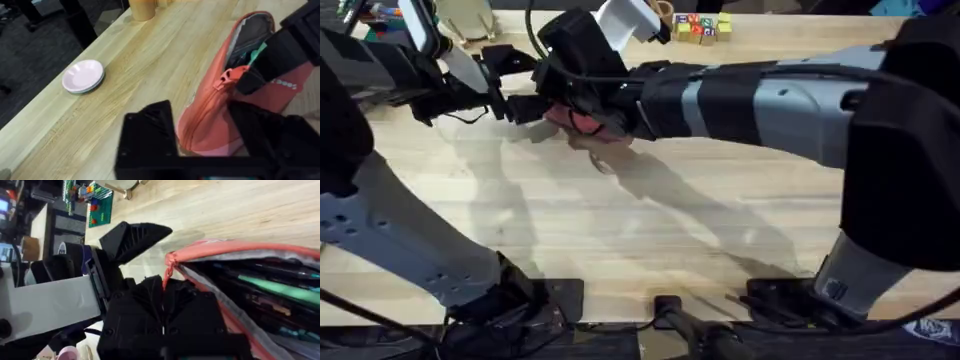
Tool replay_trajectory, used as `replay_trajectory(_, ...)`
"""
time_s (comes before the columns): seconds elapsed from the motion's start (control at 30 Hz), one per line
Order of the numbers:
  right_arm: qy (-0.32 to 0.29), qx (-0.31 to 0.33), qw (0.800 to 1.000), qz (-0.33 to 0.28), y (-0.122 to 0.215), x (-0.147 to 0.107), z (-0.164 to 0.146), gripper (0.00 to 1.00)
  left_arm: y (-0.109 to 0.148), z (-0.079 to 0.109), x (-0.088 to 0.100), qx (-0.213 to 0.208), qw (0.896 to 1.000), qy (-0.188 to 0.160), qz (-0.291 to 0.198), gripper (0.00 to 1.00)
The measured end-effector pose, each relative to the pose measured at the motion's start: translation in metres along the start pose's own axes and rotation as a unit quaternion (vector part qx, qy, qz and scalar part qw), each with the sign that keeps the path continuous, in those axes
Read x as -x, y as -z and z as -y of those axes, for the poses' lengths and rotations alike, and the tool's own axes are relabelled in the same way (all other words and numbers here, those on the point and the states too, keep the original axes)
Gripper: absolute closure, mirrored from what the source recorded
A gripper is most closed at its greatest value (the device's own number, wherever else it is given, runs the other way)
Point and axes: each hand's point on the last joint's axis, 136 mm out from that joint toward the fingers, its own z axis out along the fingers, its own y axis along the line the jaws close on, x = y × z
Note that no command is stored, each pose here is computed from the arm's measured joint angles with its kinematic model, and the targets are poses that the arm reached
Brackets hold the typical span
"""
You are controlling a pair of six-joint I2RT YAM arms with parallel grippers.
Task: Unzip the bag, pick up the pens from the table one at a time and place them inside, then zip the bag closed.
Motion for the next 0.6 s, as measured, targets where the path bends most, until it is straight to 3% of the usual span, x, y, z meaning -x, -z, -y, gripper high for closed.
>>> replay_trajectory(0.17, 0.000, 0.000, 1.000, 0.000, 0.000, 0.000, 0.000, 0.971, 0.000, 0.000, 0.000, 0.000, 1.000, 0.002, -0.001, 0.647)
replay_trajectory(0.2, 0.000, 0.000, 1.000, 0.000, 0.000, 0.000, 0.000, 0.971, 0.000, 0.001, 0.000, -0.001, 1.000, 0.004, -0.001, 0.771)
replay_trajectory(0.27, 0.000, 0.000, 1.000, 0.000, 0.000, 0.000, 0.000, 0.971, 0.000, 0.001, 0.000, -0.001, 1.000, 0.003, -0.001, 0.928)
replay_trajectory(0.6, -0.003, -0.014, 1.000, 0.002, -0.001, 0.008, 0.011, 0.971, -0.001, 0.000, 0.000, -0.001, 1.000, 0.000, -0.002, 0.956)
